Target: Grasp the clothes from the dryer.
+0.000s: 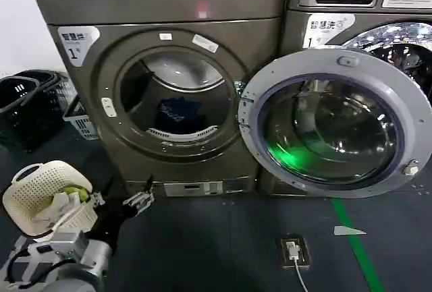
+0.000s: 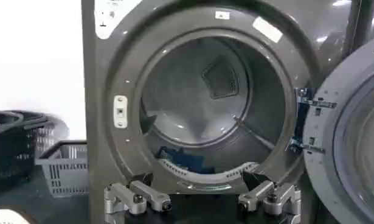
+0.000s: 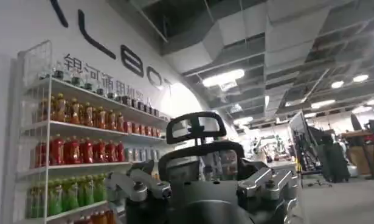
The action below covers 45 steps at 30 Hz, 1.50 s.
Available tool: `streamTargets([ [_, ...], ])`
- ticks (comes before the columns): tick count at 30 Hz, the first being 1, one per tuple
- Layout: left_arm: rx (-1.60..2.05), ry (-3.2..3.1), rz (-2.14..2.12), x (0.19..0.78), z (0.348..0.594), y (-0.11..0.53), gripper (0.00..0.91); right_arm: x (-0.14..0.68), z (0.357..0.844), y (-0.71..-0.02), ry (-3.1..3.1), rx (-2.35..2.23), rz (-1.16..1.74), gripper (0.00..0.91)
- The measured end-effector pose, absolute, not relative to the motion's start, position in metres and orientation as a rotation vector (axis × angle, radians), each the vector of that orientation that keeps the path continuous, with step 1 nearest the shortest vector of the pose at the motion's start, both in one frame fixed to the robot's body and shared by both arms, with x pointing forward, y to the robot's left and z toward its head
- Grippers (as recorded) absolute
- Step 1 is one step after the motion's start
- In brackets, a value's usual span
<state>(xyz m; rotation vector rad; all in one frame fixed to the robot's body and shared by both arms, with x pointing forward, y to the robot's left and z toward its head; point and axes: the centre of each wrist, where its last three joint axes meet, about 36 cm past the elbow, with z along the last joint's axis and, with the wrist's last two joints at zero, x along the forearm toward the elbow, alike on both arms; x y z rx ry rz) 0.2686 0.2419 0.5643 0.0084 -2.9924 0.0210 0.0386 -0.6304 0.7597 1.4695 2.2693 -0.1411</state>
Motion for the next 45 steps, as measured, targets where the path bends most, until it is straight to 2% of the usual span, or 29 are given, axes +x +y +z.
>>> streamTargets([
  [45, -0.039, -3.005, -0.004, 0.2702, 0.5674, 0.2457, 0.907, 0.0376, 0.7634, -0.6239, 2.235, 1.397, -0.156, 0.907],
])
